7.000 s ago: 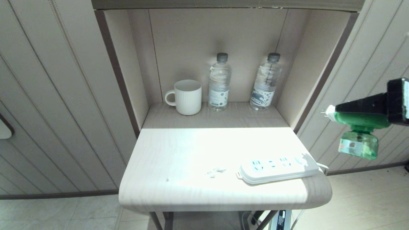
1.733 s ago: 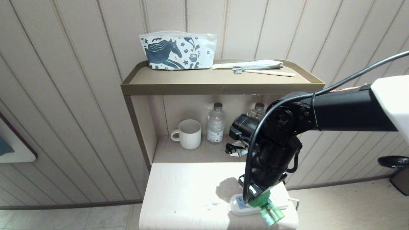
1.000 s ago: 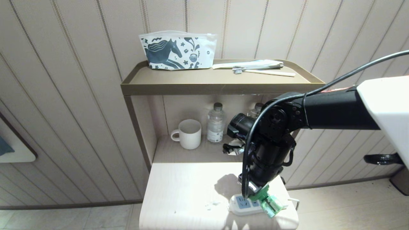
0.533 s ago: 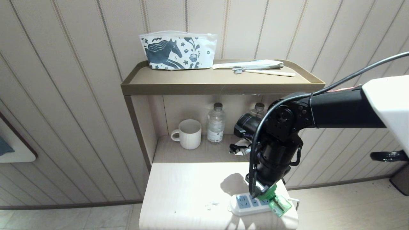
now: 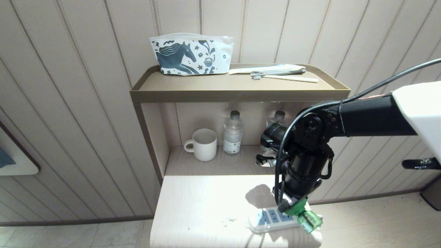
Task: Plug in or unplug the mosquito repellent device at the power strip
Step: Insert the plug into the socket
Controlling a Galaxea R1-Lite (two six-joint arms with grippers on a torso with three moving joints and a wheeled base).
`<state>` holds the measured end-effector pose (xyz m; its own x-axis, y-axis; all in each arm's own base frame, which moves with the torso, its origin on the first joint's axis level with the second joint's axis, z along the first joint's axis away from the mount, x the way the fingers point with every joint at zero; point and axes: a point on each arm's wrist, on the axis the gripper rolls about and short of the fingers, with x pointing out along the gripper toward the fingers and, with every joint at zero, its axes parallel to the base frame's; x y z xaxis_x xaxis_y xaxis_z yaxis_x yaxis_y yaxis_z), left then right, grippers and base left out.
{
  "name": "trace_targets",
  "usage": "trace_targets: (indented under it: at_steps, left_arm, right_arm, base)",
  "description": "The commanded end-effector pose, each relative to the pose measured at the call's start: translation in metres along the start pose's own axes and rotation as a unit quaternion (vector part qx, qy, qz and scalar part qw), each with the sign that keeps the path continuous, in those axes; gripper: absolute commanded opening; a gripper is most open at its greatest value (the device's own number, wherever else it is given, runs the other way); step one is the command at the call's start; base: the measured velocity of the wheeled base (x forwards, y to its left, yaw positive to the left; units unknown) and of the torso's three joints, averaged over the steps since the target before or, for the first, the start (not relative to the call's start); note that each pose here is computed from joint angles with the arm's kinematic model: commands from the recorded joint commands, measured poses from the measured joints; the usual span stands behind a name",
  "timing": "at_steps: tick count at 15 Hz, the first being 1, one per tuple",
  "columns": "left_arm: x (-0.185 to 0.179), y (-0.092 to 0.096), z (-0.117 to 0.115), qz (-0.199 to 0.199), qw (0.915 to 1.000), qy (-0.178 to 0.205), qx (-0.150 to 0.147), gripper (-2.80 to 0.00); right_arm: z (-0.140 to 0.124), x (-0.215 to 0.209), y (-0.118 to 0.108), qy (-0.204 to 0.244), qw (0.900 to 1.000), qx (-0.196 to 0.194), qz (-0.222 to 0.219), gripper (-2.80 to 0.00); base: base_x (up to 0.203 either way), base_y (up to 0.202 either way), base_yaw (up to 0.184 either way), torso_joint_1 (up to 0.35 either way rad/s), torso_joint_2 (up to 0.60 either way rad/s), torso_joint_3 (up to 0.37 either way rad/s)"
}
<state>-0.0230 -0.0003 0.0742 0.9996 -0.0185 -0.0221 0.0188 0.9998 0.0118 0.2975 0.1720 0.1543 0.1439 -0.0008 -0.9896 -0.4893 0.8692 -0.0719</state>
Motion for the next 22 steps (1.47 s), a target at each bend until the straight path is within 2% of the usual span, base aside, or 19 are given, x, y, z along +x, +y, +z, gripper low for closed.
trace_targets:
  at_steps: [1,22]
  left_arm:
    - [0.000,0.000,0.000,0.000,1.0000,0.000,0.000,-2.80]
    - [0.000,0.000,0.000,0.000,1.0000,0.000,0.000,-2.80]
  right_arm:
    - [0.000,0.002,-0.002,0.006,1.000,0.003,-0.003,-2.80]
    - [0.008,0.011,-0.005,-0.002,1.000,0.008,-0.005,-2.80]
  base:
    - [0.000,0.000,0.000,0.000,0.00,0.000]
    - [0.000,0.000,0.000,0.000,0.00,0.000]
